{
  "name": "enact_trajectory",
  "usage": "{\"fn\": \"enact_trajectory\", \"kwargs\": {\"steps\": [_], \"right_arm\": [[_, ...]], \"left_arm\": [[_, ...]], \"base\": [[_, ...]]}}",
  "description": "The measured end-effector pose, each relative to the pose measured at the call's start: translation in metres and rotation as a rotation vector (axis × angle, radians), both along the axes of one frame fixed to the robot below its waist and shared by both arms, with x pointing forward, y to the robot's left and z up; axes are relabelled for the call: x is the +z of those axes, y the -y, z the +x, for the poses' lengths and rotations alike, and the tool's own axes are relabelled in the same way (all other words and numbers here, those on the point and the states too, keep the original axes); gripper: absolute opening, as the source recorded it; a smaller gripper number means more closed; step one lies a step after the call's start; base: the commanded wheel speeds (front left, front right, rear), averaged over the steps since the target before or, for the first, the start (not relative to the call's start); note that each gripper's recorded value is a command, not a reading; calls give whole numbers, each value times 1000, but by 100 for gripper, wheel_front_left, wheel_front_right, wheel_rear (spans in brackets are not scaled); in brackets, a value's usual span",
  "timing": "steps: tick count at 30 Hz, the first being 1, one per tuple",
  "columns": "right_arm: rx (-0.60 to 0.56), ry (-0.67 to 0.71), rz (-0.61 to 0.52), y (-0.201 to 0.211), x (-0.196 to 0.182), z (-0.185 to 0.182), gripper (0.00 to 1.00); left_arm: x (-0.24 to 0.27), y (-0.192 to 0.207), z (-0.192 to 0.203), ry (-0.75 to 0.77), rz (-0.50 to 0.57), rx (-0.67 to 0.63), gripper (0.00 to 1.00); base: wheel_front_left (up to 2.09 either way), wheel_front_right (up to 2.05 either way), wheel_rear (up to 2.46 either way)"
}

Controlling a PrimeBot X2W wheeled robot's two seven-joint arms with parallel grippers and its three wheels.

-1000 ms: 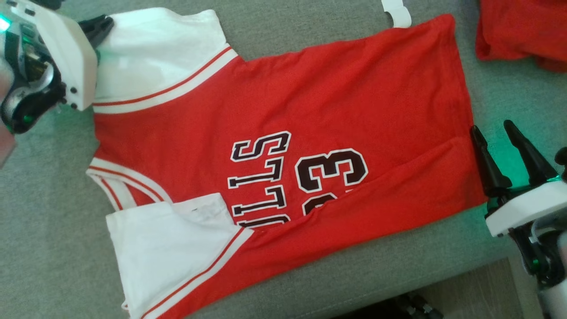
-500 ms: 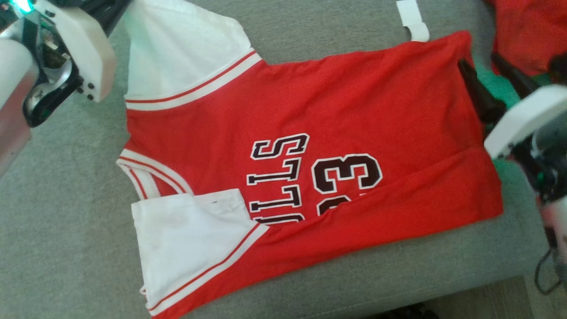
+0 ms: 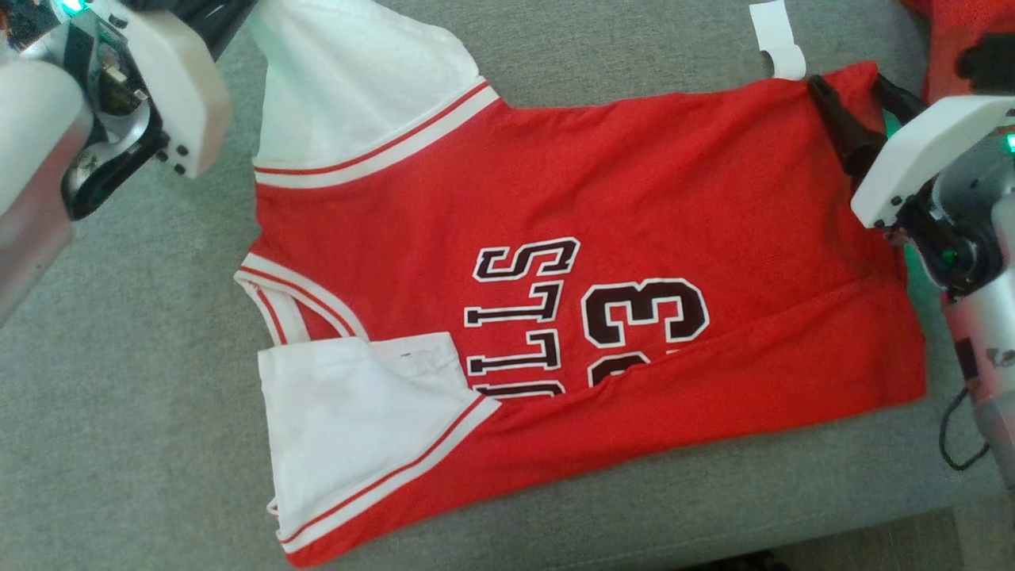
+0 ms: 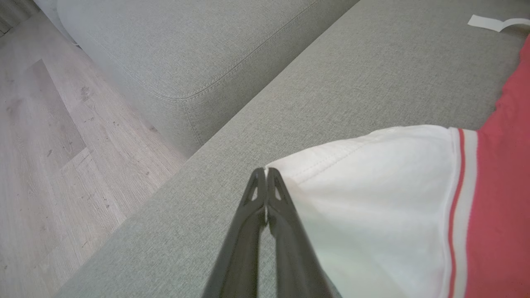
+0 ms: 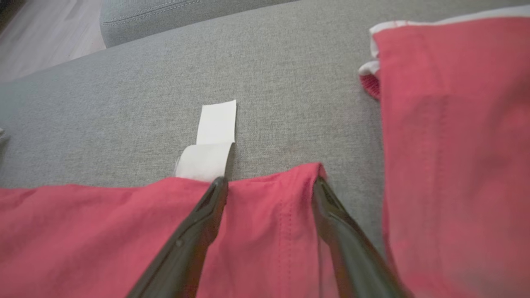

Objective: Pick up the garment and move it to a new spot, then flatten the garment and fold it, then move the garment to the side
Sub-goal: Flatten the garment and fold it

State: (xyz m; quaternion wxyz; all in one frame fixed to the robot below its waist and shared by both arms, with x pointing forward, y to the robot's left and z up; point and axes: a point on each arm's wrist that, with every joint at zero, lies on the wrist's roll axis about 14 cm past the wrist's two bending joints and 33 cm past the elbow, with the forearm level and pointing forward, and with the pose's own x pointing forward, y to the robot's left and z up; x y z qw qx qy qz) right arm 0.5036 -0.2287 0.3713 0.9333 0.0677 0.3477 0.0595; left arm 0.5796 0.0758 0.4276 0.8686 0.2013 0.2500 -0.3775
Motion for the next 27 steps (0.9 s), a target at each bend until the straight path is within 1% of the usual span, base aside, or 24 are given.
{"fn": "enact_trajectory", "kwargs": {"steps": [2,3,4,6,7,8,9,10,15,19,22,27], "right_arm": [[-4,-2,6,0,-1,1,100],[-5,-4,8,0,-2,2,98],[-5,-1,12,-1,-2,3,93],[-9,2,19,-2,-3,4,79],[-11,3,19,-1,-3,5,65],[-12,9,18,0,-3,7,45],[-11,9,17,0,-3,8,32],[-8,13,13,-1,-3,10,0],[-5,52,-9,3,3,18,0],[-6,113,-14,3,15,29,0],[-18,176,1,3,31,39,0],[-27,294,25,3,64,57,0]], "left_arm": [[-1,-1,0,-3,1,3,0],[-2,-2,-1,-7,0,4,0],[-3,-2,-1,-10,0,4,0],[-4,-3,-1,-11,6,3,0],[-5,-3,-1,-11,7,4,0],[-4,-3,0,-10,7,4,0],[-3,-4,1,-7,7,5,0],[-2,-4,1,-3,5,6,0],[-3,-8,2,4,12,13,0],[2,-12,8,62,18,7,0],[14,-17,16,130,12,5,0],[63,-22,42,312,-23,13,0]], "base": [[0,0,0],[0,0,0],[0,0,0],[0,0,0],[0,0,0],[0,0,0],[0,0,0],[0,0,0],[0,0,0],[0,0,0],[0,0,0],[0,0,0]]}}
